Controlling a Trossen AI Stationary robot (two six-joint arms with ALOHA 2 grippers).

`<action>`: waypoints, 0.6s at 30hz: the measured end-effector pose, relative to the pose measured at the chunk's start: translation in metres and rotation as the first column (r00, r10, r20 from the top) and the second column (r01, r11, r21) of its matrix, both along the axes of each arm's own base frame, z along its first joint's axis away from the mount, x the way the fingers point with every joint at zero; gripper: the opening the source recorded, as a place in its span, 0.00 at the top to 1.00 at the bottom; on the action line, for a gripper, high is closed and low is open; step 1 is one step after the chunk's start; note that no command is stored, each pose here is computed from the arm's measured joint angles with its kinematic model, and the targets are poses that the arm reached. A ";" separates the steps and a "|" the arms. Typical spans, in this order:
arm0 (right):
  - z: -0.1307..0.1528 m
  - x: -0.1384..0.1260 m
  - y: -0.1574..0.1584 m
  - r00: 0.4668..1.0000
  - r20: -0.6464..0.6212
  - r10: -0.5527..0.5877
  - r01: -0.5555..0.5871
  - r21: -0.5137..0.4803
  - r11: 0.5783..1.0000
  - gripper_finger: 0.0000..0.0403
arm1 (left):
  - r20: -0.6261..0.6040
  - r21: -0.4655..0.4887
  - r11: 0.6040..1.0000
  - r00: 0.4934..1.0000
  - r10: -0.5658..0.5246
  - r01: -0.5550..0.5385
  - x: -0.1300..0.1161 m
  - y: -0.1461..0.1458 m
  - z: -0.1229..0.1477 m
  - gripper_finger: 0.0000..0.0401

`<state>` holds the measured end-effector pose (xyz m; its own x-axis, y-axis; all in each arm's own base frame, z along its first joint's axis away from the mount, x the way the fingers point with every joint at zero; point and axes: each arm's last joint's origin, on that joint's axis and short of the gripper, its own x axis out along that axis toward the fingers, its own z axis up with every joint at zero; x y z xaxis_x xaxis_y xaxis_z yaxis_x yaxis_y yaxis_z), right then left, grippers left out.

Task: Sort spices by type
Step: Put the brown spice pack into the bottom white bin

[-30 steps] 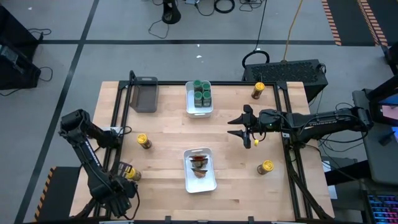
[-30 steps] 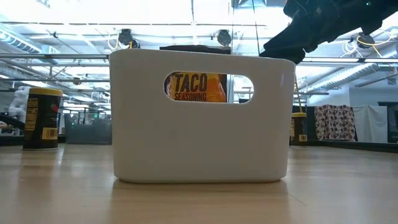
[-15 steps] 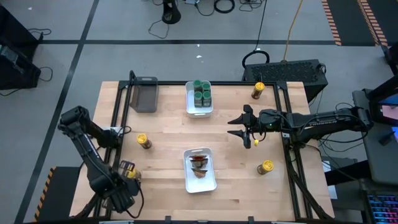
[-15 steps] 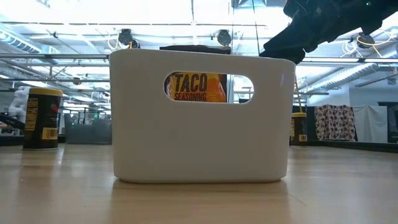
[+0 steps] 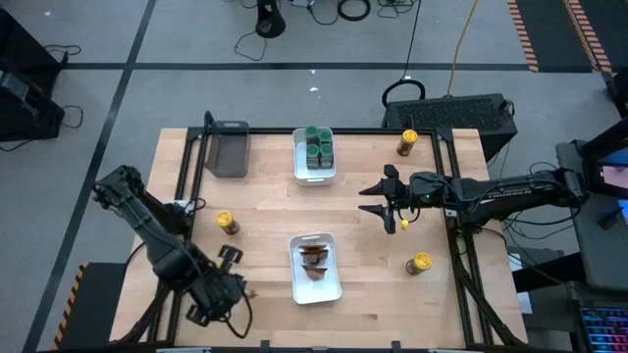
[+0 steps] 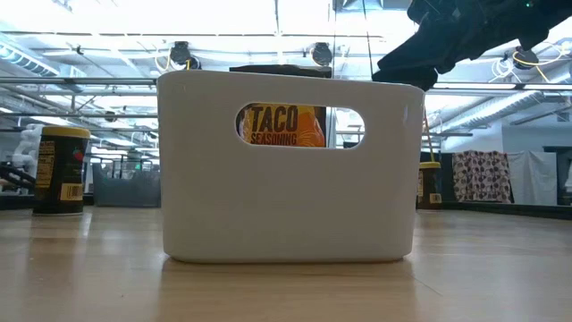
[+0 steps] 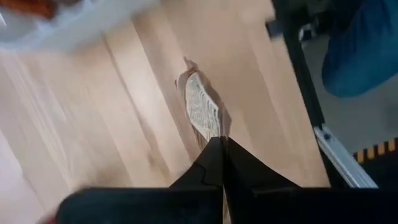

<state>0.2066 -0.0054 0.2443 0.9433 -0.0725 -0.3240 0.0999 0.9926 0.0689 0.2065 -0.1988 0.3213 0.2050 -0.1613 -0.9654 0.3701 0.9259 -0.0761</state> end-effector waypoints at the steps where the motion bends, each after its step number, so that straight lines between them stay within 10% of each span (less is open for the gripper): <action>1: 0.000 0.000 0.000 1.000 0.000 0.000 0.000 0.000 1.000 0.57 | 0.025 -0.007 1.000 1.000 -0.009 0.009 0.005 0.002 0.001 1.00; 18: 0.001 0.000 -0.001 1.000 0.010 0.009 -0.008 -0.038 0.999 0.57 | 0.275 -0.125 0.988 0.954 0.119 -0.087 0.067 0.048 0.017 1.00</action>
